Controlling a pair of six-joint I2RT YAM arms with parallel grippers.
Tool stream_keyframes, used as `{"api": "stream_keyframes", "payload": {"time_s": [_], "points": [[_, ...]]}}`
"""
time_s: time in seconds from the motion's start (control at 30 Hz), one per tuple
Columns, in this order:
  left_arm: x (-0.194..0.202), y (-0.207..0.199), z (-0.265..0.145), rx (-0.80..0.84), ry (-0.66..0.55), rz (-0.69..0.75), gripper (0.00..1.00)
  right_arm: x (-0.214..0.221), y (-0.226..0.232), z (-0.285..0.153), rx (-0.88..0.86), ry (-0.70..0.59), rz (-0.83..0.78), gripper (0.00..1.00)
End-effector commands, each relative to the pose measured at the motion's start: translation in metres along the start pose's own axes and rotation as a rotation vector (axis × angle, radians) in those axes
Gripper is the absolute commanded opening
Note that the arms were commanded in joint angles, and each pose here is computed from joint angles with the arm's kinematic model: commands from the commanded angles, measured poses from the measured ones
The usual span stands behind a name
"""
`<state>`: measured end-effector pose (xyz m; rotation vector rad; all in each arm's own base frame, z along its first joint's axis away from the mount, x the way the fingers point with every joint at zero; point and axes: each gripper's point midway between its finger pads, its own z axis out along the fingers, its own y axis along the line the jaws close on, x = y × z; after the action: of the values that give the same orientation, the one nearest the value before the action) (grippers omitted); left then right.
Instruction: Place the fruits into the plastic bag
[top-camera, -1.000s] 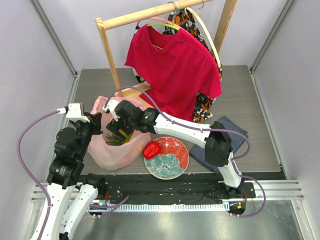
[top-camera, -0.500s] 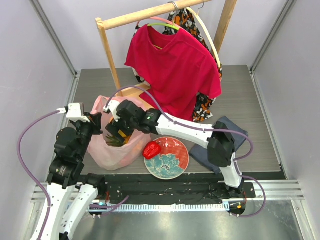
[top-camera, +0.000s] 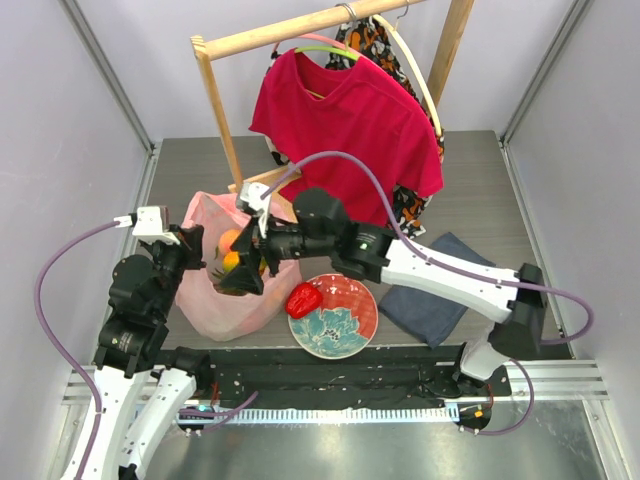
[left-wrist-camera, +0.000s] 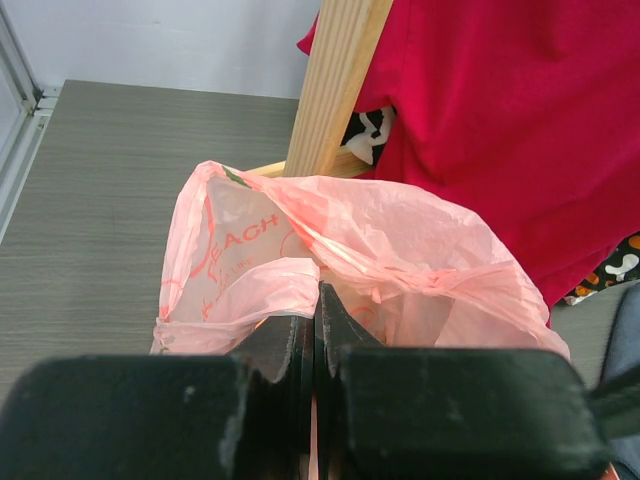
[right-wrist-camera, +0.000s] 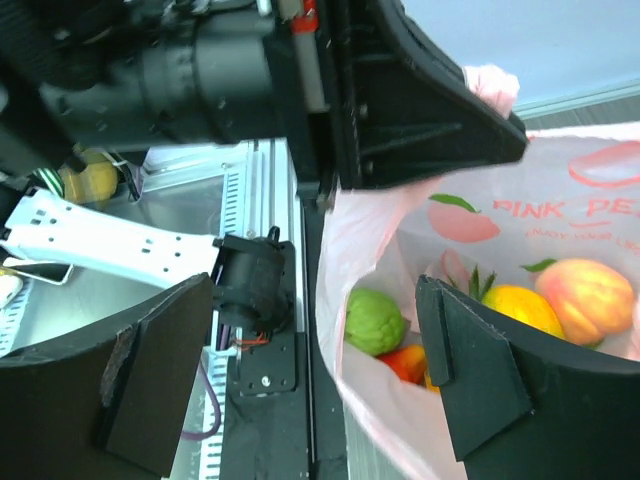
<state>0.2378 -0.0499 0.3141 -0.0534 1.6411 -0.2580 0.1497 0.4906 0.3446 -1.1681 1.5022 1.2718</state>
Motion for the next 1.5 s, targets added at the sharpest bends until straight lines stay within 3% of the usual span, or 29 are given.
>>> {"api": "stream_keyframes", "payload": {"time_s": [0.0, 0.2, 0.43, 0.77, 1.1, 1.47], "points": [[-0.009, -0.003, 0.002, 0.010, -0.032, -0.003, 0.00, -0.029, 0.000, -0.036, 0.101, -0.114, -0.044, 0.92], [-0.010, -0.001, 0.001, 0.002, -0.039, -0.004, 0.00, 0.000, -0.030, -0.096, 0.374, -0.110, -0.032, 1.00], [-0.009, -0.001, 0.002, -0.001, -0.039, -0.004, 0.00, 0.070, -0.073, -0.148, 0.677, -0.051, 0.142, 0.99], [-0.009, 0.001, 0.002, -0.007, -0.040, -0.004, 0.00, 0.152, -0.096, -0.127, 0.752, 0.119, 0.258, 1.00], [-0.009, 0.000, 0.001, -0.006, -0.038, -0.002, 0.00, 0.199, -0.123, -0.110, 0.742, 0.251, 0.268, 1.00], [-0.009, 0.001, 0.002, -0.007, -0.038, -0.001, 0.00, 0.234, -0.109, -0.089, 0.490, 0.328, 0.348, 0.91]]}}
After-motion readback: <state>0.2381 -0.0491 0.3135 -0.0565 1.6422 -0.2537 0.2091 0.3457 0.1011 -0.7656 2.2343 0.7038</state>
